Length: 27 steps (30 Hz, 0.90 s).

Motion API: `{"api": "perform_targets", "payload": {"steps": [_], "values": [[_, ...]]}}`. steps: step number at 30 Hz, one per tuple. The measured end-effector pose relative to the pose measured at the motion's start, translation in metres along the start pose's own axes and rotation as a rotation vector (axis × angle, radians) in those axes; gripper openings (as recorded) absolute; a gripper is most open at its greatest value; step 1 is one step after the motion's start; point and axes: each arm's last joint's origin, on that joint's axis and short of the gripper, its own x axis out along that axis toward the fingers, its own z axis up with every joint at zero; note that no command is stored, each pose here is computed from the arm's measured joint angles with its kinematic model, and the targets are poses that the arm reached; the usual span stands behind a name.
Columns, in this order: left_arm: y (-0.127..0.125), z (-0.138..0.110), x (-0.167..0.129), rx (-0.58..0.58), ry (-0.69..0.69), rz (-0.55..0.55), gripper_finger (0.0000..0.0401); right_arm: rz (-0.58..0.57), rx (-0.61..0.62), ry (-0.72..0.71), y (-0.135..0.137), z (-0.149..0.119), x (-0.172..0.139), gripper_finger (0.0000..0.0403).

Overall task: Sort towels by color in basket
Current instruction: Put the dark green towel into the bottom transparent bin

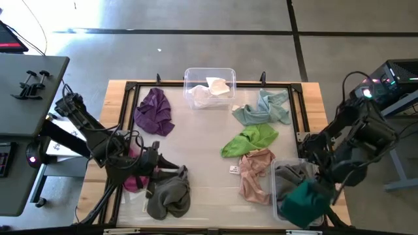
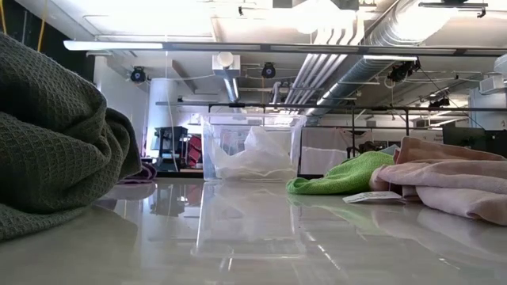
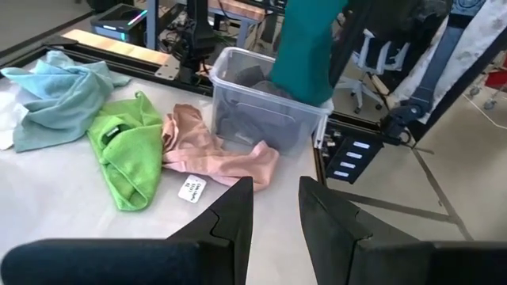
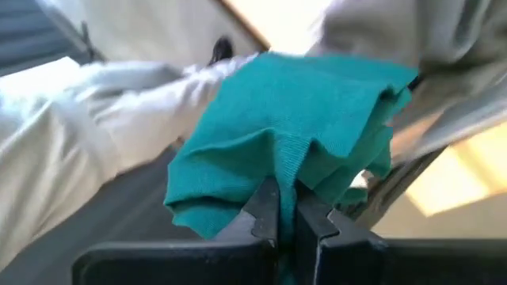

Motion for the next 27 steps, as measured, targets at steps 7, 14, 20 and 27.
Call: {"api": "perform_targets", "payload": {"steps": [7,14,20,27], "values": [[0.006,0.004,0.005,0.023,-0.008,0.031,0.0090,-0.159,-0.030,-0.107,-0.024,0.022,0.036,0.0001],[0.009,0.005,0.008,0.022,-0.012,0.047,0.0090,-0.401,-0.013,-0.127,-0.043,0.041,0.092,0.0001],[0.011,0.006,0.008,0.020,-0.013,0.052,0.0090,-0.489,-0.032,-0.085,-0.042,0.047,0.134,0.0011],[0.010,0.006,0.008,0.016,-0.013,0.051,0.0090,-0.469,-0.143,-0.044,-0.034,0.048,0.178,0.0018]]}}
